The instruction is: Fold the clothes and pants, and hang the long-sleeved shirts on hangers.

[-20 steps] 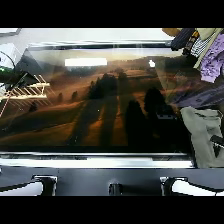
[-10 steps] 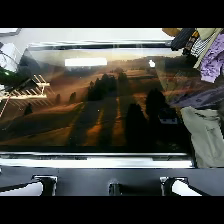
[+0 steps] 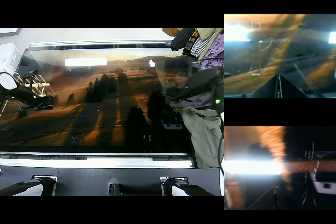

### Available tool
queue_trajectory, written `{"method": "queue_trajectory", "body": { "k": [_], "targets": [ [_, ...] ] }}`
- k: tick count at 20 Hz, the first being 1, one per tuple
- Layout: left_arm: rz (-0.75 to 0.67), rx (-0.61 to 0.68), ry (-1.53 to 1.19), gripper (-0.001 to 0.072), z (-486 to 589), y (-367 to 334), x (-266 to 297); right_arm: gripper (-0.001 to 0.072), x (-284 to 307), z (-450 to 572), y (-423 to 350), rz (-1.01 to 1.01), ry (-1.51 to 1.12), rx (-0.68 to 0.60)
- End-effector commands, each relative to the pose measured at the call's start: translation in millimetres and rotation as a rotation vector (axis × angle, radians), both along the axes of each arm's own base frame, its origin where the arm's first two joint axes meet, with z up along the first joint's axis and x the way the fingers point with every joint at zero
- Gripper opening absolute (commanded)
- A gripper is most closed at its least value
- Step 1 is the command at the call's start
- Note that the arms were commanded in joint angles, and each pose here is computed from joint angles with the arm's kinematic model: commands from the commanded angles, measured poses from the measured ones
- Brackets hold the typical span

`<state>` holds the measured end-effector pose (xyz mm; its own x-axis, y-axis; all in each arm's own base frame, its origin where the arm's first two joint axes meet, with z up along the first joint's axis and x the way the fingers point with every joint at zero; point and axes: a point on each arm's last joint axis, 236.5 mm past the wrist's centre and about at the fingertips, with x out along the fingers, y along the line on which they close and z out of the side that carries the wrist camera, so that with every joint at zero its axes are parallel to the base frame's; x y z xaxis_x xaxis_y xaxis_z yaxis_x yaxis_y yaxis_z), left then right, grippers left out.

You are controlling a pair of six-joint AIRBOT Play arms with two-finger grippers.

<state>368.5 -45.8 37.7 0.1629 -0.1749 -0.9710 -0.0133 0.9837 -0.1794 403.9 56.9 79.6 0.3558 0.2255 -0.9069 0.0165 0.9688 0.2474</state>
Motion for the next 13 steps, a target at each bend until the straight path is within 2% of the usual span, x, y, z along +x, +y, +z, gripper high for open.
{"method": "queue_trajectory", "body": {
  "k": [1,13],
  "targets": [
    [-0.023,0.024,0.059,0.0014,-14,-1,-17,0.0024,-10,-3,46,0.134,0.003,-0.017],
    [-0.023,0.023,0.057,0.0015,-14,-1,-16,0.0025,-20,-6,47,0.145,0.043,-0.017]
  ]
}}
